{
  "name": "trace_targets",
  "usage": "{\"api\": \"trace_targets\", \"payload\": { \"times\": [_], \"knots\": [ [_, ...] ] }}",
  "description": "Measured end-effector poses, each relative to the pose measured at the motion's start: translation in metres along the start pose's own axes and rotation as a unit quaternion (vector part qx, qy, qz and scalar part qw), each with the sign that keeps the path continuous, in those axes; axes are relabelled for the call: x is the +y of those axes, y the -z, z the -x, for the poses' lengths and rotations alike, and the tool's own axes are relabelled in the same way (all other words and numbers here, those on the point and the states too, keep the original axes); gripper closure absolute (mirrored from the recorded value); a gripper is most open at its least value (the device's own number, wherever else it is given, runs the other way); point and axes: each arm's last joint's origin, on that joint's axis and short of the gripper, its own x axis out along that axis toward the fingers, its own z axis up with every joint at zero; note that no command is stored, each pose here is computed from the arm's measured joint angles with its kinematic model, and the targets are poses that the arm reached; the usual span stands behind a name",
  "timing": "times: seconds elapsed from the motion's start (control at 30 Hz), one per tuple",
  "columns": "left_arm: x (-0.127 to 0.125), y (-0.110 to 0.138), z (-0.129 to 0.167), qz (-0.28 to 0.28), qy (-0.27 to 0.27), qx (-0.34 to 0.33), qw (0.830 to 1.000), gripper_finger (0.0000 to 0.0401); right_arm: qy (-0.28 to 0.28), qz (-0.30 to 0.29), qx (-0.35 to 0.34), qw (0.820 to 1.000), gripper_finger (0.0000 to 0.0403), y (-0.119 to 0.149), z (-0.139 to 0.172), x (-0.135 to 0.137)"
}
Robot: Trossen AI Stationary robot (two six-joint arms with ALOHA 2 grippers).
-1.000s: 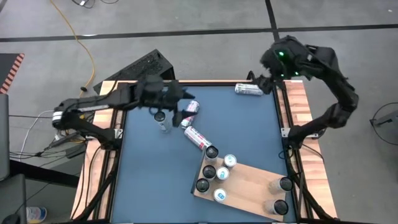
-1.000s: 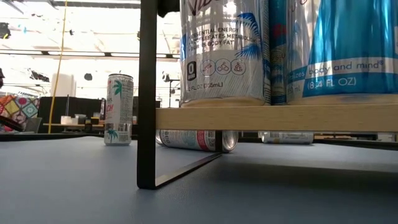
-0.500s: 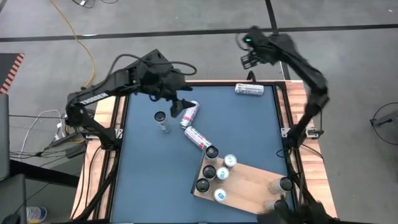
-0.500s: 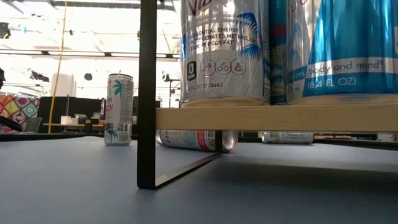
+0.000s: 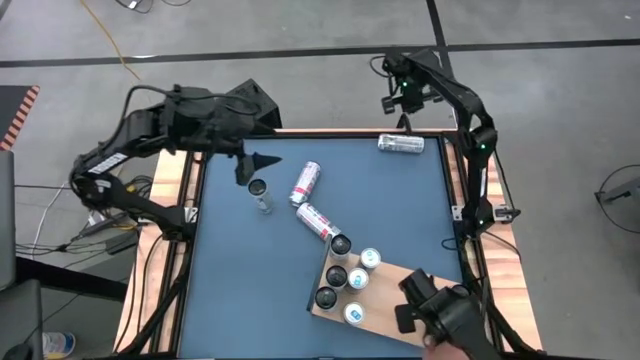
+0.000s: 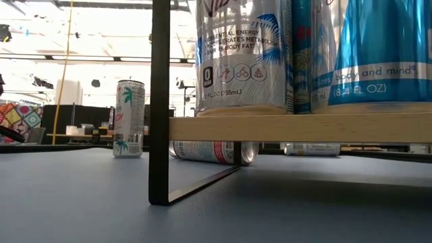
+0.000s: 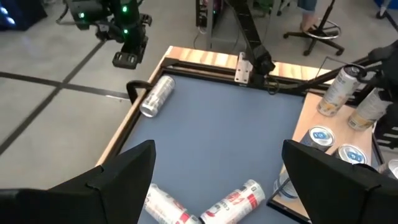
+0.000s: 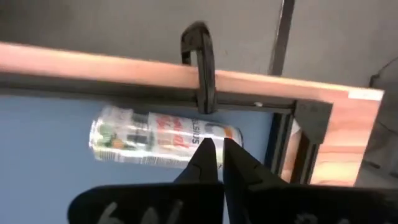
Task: Place canned beverage on shelf
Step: Put the white yellow soda can on the shelf
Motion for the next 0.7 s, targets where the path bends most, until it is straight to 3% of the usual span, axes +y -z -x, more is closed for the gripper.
{"api": "trace_targets", "payload": {
  "times": [0.1,0.37,0.47,0.53,0.6,0.7],
  "knots": [
    [0.0,0.0,0.007,-0.007,-0.003,-0.007,1.0,0.0065,-0.069,-0.005,-0.011,0.998,0.0397,0.0,0.013,0.004],
    [0.001,0.004,0.011,-0.009,-0.006,0.01,1.0,0.0065,-0.14,0.03,-0.097,0.985,0.0402,0.015,0.062,0.015],
    [0.001,0.008,0.011,-0.01,-0.006,0.03,0.999,0.0065,-0.102,0.107,-0.082,0.986,0.0403,0.031,0.068,0.017],
    [0.001,0.01,0.011,-0.009,-0.007,0.043,0.999,0.0065,-0.029,0.126,-0.081,0.988,0.0403,0.041,0.075,0.007],
    [0.001,0.012,0.011,0.001,-0.008,0.05,0.999,0.0065,0.022,0.102,-0.113,0.988,0.0403,0.044,0.085,-0.015],
    [0.001,0.012,0.013,0.016,-0.008,0.052,0.998,0.0065,-0.022,0.047,-0.095,0.994,0.0403,0.045,0.089,-0.05]
  ]
}}
